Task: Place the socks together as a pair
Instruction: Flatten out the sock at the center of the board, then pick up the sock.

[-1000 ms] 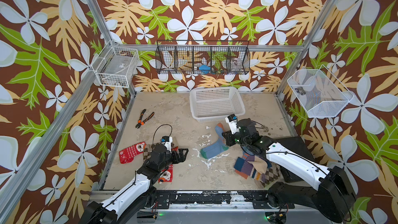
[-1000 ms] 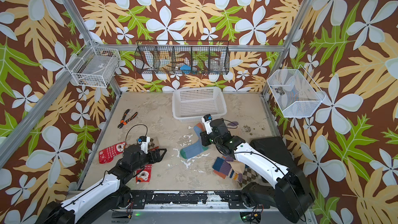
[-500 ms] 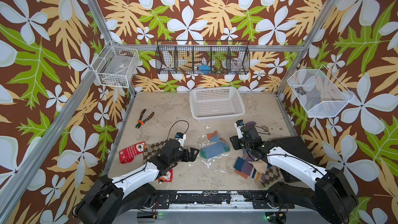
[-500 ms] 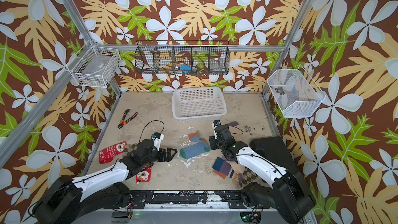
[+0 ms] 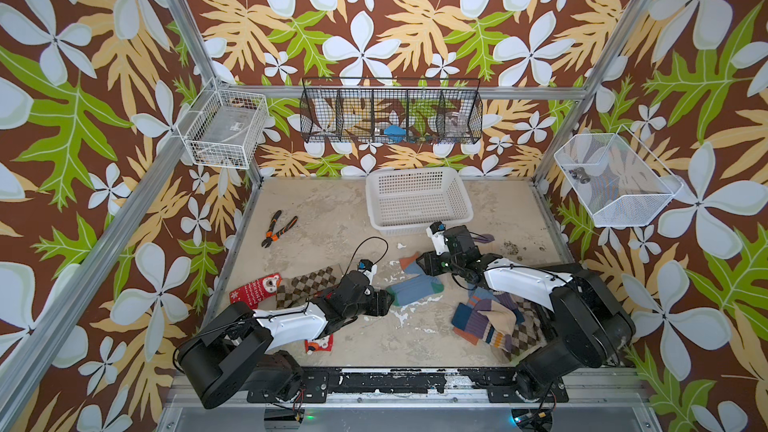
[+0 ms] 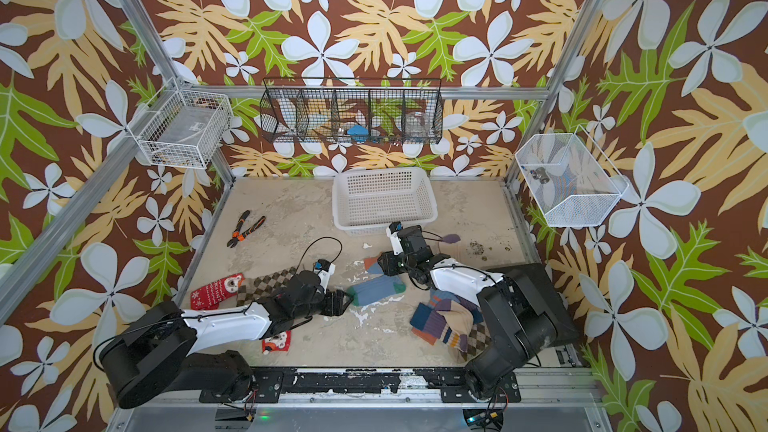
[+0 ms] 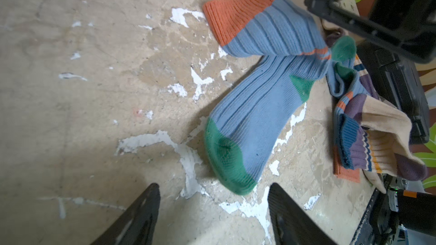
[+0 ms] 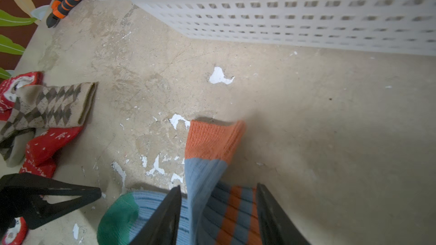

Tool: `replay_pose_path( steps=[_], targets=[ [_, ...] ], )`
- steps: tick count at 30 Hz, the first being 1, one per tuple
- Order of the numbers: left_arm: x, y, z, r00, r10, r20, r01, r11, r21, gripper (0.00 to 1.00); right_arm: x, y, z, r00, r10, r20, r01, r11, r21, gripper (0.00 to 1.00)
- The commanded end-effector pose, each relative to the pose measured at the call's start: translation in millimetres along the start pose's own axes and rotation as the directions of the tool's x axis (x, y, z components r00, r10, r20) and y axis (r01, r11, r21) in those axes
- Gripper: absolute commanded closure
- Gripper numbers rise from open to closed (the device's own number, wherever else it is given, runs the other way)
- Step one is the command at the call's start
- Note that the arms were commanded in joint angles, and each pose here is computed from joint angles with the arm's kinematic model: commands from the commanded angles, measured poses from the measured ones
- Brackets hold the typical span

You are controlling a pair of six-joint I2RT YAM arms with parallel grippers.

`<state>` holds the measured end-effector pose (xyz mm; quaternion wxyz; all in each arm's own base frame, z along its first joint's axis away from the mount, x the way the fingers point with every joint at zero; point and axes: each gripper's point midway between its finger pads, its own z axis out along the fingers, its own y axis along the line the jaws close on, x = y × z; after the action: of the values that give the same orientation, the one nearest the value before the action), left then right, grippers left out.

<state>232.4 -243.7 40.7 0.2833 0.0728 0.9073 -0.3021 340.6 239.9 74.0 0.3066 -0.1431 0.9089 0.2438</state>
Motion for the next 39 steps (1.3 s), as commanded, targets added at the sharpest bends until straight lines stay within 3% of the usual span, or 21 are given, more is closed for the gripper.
replay_pose_path(
  steps=[1,3,6,8,12,15,18,24,26,29,34,39],
  targets=[
    [-4.4,-3.3,3.7,1.000,0.000,0.026,-0.001,1.000,0.009,0.26,-2.6,12.8,5.7,1.000,0.025,0.005,-0.024,0.997,-0.078,0.58],
    [-1.6,-2.0,7.6,1.000,0.001,0.018,-0.001,1.000,0.007,0.29,-1.1,11.6,5.0,1.000,0.029,0.007,-0.028,0.997,-0.073,0.74],
    [1.4,-0.2,12.9,1.000,0.002,0.008,-0.002,1.000,0.004,0.47,-3.4,5.7,-6.4,0.999,0.021,0.036,-0.020,0.999,-0.028,0.92],
    [1.3,1.1,14.3,1.000,0.008,0.016,-0.008,1.000,-0.001,0.60,-5.7,-2.6,-20.5,0.997,0.022,0.080,-0.024,0.999,0.027,0.97],
    [1.2,11.7,13.6,0.999,0.038,0.020,-0.036,0.998,-0.059,0.82,-4.1,-27.2,-57.0,0.978,0.057,0.200,-0.084,0.988,0.130,1.00],
    [-1.7,15.8,8.0,0.998,0.057,0.029,-0.054,0.994,-0.091,0.95,7.7,-49.5,-78.2,0.956,0.099,0.276,-0.153,0.971,0.181,0.96],
    [-6.8,18.9,-0.9,0.996,0.075,0.046,-0.069,0.990,-0.124,1.00,15.4,-65.7,-91.3,0.938,0.134,0.320,-0.207,0.956,0.206,0.88],
    [-22.4,40.3,-26.0,0.989,0.099,0.113,-0.067,0.964,-0.256,1.00,20.1,-66.9,-94.0,0.950,0.115,0.289,-0.183,0.958,0.220,0.59],
    [-26.6,53.4,-31.4,0.989,0.076,0.127,-0.037,0.957,-0.287,1.00,21.4,-66.5,-96.5,0.953,0.113,0.282,-0.179,0.958,0.223,0.54],
    [-33.4,72.5,-37.9,0.988,0.037,0.151,0.011,0.951,-0.308,1.00,24.9,-70.3,-104.0,0.957,0.100,0.271,-0.173,0.950,0.260,0.52],
    [-58.5,71.9,-43.7,0.976,0.051,0.213,0.020,0.948,-0.319,0.80,33.4,-102.7,-125.7,0.953,0.095,0.288,-0.216,0.879,0.425,0.49],
    [-84.0,52.2,-43.2,0.964,0.064,0.259,0.008,0.964,-0.267,0.73,47.9,-137.2,-117.8,0.936,0.238,0.259,-0.328,0.856,0.400,0.50]
  ],
)
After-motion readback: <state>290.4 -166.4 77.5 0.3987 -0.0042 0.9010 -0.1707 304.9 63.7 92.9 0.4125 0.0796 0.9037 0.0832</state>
